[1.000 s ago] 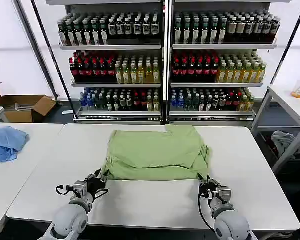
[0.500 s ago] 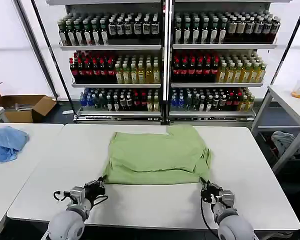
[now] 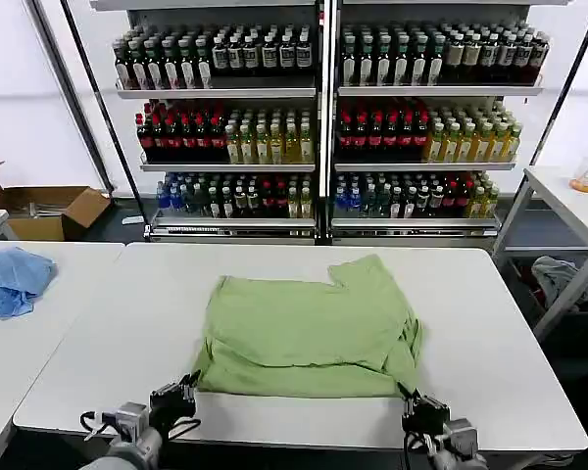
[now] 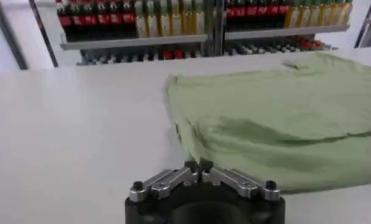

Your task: Fold and organize the clothes.

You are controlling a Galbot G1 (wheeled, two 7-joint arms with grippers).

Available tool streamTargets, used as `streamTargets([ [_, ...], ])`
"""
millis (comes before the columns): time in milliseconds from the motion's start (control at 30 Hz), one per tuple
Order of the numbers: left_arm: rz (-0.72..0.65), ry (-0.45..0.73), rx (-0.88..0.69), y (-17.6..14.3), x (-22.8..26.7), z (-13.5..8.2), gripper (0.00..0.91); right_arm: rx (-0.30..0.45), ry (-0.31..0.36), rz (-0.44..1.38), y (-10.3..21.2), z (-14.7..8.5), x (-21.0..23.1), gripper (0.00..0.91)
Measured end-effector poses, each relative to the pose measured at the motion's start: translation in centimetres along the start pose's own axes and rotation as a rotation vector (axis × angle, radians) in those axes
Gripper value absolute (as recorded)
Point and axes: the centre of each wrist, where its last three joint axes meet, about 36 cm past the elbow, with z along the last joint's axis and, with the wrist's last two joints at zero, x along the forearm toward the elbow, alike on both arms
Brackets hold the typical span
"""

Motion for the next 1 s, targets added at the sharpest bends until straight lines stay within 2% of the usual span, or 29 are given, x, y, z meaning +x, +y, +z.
streamTargets([
  [233, 0.009, 0.034, -0.014, -0.9, 3.7, 0.4, 0.907, 0.05, -0.05, 0.018, -0.2, -1.2, 2.3, 0.907],
  [500, 0.003, -0.027, -0.03, -0.8, 5.5, -1.6, 0.907, 0.074, -0.139, 0.058, -1.9, -3.5, 1.8, 0.907],
  [700, -0.009, -0.075, -0.009, -0.1, 4.1, -3.0, 0.907, 0.031, -0.174, 0.081, -3.0, -5.2, -1.3, 0.907],
  [1000, -0.042, -0.116, 0.026, 0.5, -1.9, -5.2, 0.907, -0.059, -0.16, 0.097, -4.6, -8.8, -9.2, 0.907],
])
